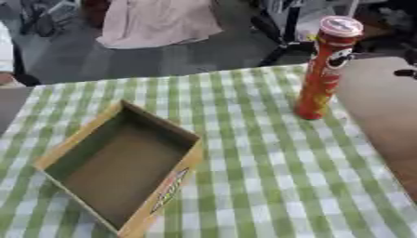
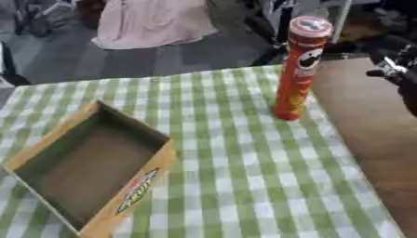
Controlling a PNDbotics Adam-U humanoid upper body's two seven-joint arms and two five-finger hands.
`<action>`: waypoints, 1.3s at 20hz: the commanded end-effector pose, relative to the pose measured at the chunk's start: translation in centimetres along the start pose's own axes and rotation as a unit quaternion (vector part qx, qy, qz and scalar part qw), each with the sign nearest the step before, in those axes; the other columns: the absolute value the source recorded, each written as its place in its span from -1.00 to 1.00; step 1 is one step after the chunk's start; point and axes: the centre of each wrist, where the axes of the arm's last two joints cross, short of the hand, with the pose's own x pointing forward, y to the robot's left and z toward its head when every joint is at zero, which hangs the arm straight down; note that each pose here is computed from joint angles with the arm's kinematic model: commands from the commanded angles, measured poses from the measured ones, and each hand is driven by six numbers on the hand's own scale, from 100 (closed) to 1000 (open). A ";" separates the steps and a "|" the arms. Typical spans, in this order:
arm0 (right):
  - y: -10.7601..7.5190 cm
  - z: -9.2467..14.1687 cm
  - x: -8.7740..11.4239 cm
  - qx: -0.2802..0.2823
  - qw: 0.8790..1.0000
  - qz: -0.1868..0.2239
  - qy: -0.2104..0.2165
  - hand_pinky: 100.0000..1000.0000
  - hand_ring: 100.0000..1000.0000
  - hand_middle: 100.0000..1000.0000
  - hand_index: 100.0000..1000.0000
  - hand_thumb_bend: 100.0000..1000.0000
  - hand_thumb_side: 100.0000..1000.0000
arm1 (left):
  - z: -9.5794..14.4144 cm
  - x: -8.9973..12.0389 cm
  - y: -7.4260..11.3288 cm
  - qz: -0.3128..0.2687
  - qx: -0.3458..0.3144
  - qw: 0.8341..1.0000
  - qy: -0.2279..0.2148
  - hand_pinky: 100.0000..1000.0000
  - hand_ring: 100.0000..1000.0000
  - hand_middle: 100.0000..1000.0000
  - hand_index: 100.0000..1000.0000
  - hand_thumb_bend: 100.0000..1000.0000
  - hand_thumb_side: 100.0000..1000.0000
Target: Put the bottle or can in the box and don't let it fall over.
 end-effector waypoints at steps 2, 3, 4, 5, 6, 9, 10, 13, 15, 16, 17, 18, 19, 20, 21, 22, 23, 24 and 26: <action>0.0 -1.1 1.8 0.010 1.000 0.012 -0.023 0.31 1.00 1.00 0.80 -0.32 -0.51 | -0.3 0.8 0.6 -0.010 0.003 1.000 -0.013 1.00 0.32 0.27 0.48 -0.92 0.68; 0.1 -1.2 1.9 0.011 1.000 0.011 -0.023 0.30 1.00 1.00 0.79 -0.31 -0.51 | -0.3 0.8 0.6 -0.010 0.003 1.000 -0.013 1.00 0.32 0.27 0.48 -0.92 0.68; 0.2 -1.2 1.9 0.011 1.000 0.010 -0.024 0.30 1.00 1.00 0.79 -0.31 -0.51 | -0.3 0.8 0.6 -0.010 0.003 1.000 -0.013 1.00 0.32 0.27 0.48 -0.92 0.68; 0.3 -1.3 1.8 0.011 1.000 0.009 -0.024 0.30 1.00 1.00 0.79 -0.30 -0.52 | -0.3 0.7 0.6 -0.010 0.003 1.000 -0.013 1.00 0.32 0.27 0.48 -0.92 0.68; 0.4 -1.3 1.8 0.011 1.000 0.009 -0.023 0.30 1.00 1.00 0.79 -0.30 -0.52 | -0.3 0.7 0.6 -0.010 0.004 1.000 -0.013 1.00 0.32 0.27 0.48 -0.92 0.68; 0.7 -1.5 1.7 0.013 1.000 0.007 -0.021 0.31 1.00 1.00 0.79 -0.29 -0.53 | -0.3 0.7 0.6 -0.009 0.003 1.000 -0.013 1.00 0.32 0.27 0.48 -0.92 0.68; 0.8 -1.5 1.6 0.015 1.000 0.007 -0.021 0.31 1.00 1.00 0.79 -0.29 -0.53 | -0.3 0.7 0.6 -0.009 0.003 1.000 -0.013 1.00 0.32 0.27 0.48 -0.92 0.68; 1.2 -1.7 1.6 0.026 0.999 0.009 -0.020 0.34 1.00 1.00 0.81 -0.28 -0.65 | -0.3 0.7 0.5 -0.008 0.002 1.000 -0.012 1.00 0.32 0.27 0.48 -0.92 0.68; 1.3 -1.8 1.6 0.035 0.999 0.012 -0.021 0.35 1.00 1.00 0.81 -0.26 -0.64 | -0.3 0.7 0.5 -0.008 0.003 1.000 -0.012 1.00 0.32 0.27 0.48 -0.92 0.68; 1.4 -1.9 1.6 0.039 0.999 0.012 -0.022 0.36 1.00 1.00 0.80 -0.26 -0.62 | -0.3 0.7 0.5 -0.008 0.003 1.000 -0.011 1.00 0.32 0.27 0.48 -0.92 0.68; 1.4 -1.9 1.5 0.043 0.999 0.013 -0.022 0.37 1.00 1.00 0.81 -0.26 -0.58 | -0.3 0.6 0.5 -0.008 0.003 1.000 -0.011 1.00 0.32 0.27 0.48 -0.92 0.68; 1.3 -1.8 1.5 0.046 0.999 0.014 -0.021 0.38 1.00 1.00 0.81 -0.27 -0.54 | -0.3 0.6 0.5 -0.008 0.003 1.000 -0.011 1.00 0.32 0.27 0.48 -0.92 0.68; 1.3 -1.8 1.4 0.048 0.999 0.016 -0.020 0.38 1.00 1.00 0.81 -0.27 -0.51 | -0.3 0.6 0.5 -0.007 0.002 1.000 -0.011 1.00 0.32 0.27 0.48 -0.92 0.68; 1.2 -1.7 1.4 0.049 0.998 0.016 -0.020 0.38 1.00 1.00 0.82 -0.26 -0.49 | -0.3 0.6 0.5 -0.007 0.002 1.000 -0.011 1.00 0.32 0.27 0.48 -0.92 0.68; 1.2 -1.7 1.3 0.050 0.998 0.017 -0.019 0.39 1.00 1.00 0.83 -0.26 -0.47 | -0.3 0.7 0.5 -0.008 0.002 1.000 -0.011 1.00 0.32 0.27 0.48 -0.92 0.68; 1.1 -1.7 1.3 0.051 0.998 0.018 -0.019 0.38 1.00 1.00 0.83 -0.26 -0.47 | -0.3 0.7 0.5 -0.008 0.002 1.000 -0.011 1.00 0.32 0.27 0.48 -0.92 0.68; 1.1 -1.6 1.3 0.052 0.998 0.018 -0.018 0.38 1.00 1.00 0.82 -0.25 -0.48 | -0.3 0.7 0.5 -0.008 0.002 1.000 -0.011 1.00 0.32 0.27 0.48 -0.92 0.68; 1.1 -1.6 1.3 0.051 0.998 0.017 -0.018 0.38 1.00 1.00 0.82 -0.25 -0.48 | -0.3 0.7 0.5 -0.008 0.002 1.000 -0.011 1.00 0.32 0.27 0.48 -0.92 0.68; 1.1 -1.6 1.2 0.052 0.998 0.015 -0.018 0.38 1.00 1.00 0.82 -0.25 -0.49 | -0.3 0.6 0.5 -0.008 0.001 1.000 -0.011 1.00 0.32 0.27 0.48 -0.92 0.68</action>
